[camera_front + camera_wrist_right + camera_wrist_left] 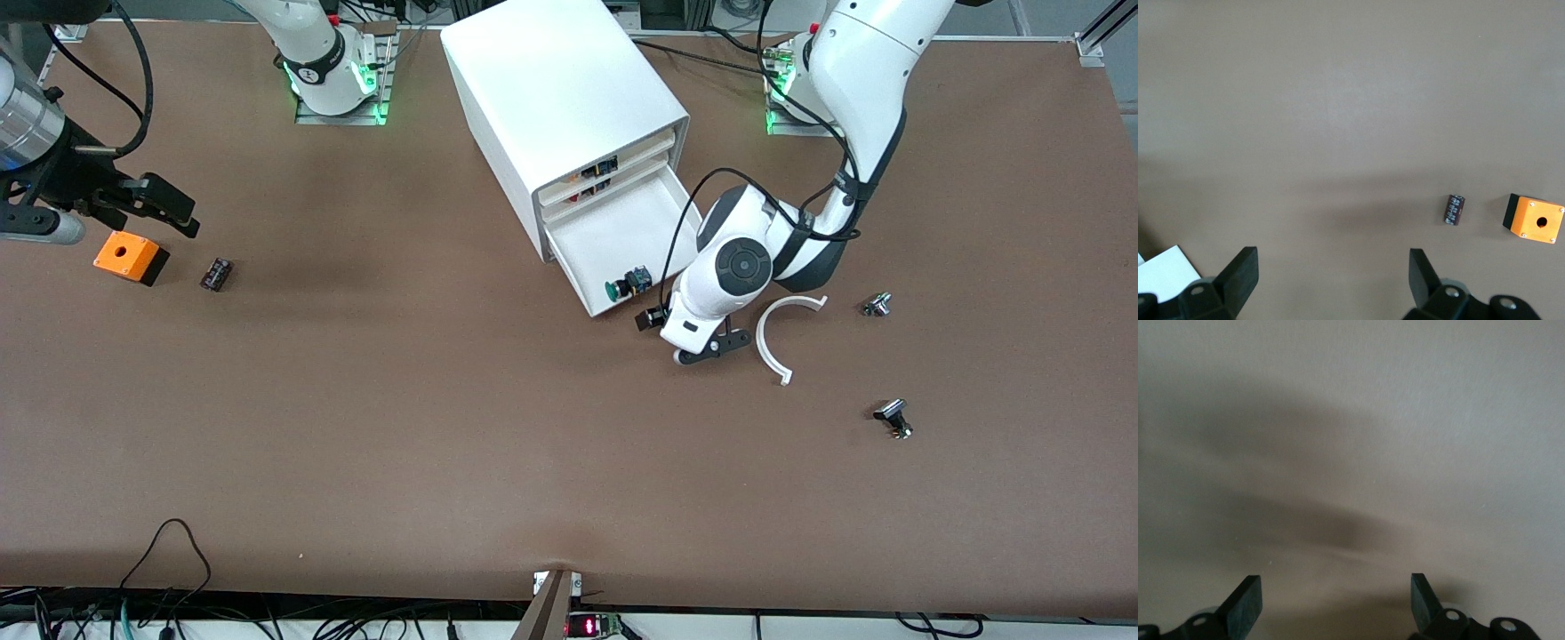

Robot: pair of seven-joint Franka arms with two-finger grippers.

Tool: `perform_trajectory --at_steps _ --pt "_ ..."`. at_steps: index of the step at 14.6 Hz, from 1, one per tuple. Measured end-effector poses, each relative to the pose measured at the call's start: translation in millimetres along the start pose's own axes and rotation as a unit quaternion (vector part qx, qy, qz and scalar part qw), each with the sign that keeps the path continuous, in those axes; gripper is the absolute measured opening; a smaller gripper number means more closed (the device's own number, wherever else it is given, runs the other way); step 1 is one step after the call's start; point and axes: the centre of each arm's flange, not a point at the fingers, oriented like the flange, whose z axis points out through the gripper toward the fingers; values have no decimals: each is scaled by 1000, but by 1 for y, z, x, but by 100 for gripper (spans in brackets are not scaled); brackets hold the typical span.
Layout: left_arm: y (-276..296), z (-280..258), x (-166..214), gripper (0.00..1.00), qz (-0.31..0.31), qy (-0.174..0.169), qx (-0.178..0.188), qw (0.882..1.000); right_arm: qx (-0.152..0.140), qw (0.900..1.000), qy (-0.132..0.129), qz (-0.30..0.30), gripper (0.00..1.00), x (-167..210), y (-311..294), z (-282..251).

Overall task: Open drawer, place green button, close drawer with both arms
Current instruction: 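Push the drawer closed into the cabinet with the left gripper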

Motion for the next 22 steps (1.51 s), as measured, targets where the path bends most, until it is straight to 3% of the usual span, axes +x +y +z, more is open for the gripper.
perform_trajectory --at_steps 13,22 --pt "46 22 -119 98 -45 -46 15 998 -7 1000 2 -21 100 0 1 -1" --pt "59 27 -154 98 -61 -61 24 996 -6 1000 8 -21 100 1 0 -4"
